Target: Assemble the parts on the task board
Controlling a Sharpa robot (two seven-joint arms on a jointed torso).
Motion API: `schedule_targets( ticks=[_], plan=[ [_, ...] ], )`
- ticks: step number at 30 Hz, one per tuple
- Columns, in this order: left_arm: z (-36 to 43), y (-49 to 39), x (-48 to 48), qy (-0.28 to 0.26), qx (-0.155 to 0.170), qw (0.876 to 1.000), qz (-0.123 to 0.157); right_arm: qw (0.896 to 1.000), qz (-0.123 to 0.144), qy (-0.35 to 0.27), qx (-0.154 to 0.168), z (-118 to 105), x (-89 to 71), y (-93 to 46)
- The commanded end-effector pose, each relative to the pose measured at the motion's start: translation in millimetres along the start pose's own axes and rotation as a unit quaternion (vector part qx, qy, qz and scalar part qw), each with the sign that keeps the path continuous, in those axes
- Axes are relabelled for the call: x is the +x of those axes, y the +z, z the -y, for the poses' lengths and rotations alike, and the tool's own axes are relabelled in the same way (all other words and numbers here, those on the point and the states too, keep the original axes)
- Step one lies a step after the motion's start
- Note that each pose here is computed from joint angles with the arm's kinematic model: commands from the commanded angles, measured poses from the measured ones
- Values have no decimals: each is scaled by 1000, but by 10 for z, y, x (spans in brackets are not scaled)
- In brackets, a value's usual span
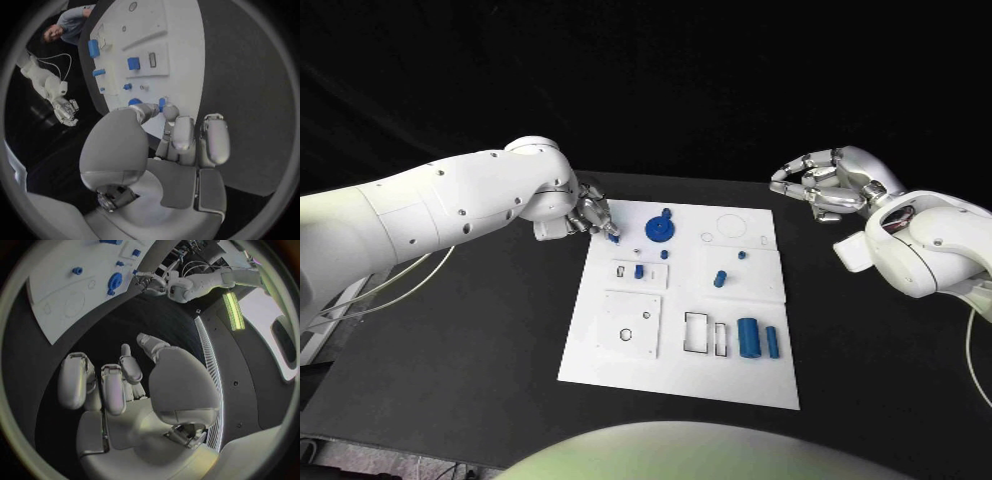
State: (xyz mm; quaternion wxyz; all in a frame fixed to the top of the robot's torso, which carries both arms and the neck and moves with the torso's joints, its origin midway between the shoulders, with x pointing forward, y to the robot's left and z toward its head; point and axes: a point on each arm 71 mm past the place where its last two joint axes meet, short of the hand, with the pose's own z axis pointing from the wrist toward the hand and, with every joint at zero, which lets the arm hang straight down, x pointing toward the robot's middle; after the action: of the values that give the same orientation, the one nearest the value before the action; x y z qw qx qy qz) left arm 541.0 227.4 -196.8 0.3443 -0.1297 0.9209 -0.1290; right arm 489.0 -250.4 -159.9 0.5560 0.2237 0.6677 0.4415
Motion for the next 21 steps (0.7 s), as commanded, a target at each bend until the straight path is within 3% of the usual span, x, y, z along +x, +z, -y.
schedule_targets(
  ticks=[1, 8, 14, 21],
  plan=[
    [18, -55, 25, -39, 24, 999, 3, 1000, -8, -2, -4, -4, 13, -3],
    [-8, -195, 97, -49, 40, 998, 9, 1000, -8, -2, -4, 0, 9, -7],
    [0, -311, 216, -40, 67, 996, 33, 1000, -8, -2, -4, 3, 7, -9],
    [10, -350, 367, -20, 79, 996, 43, 1000, -9, -2, -3, 9, 7, -11]
  ],
)
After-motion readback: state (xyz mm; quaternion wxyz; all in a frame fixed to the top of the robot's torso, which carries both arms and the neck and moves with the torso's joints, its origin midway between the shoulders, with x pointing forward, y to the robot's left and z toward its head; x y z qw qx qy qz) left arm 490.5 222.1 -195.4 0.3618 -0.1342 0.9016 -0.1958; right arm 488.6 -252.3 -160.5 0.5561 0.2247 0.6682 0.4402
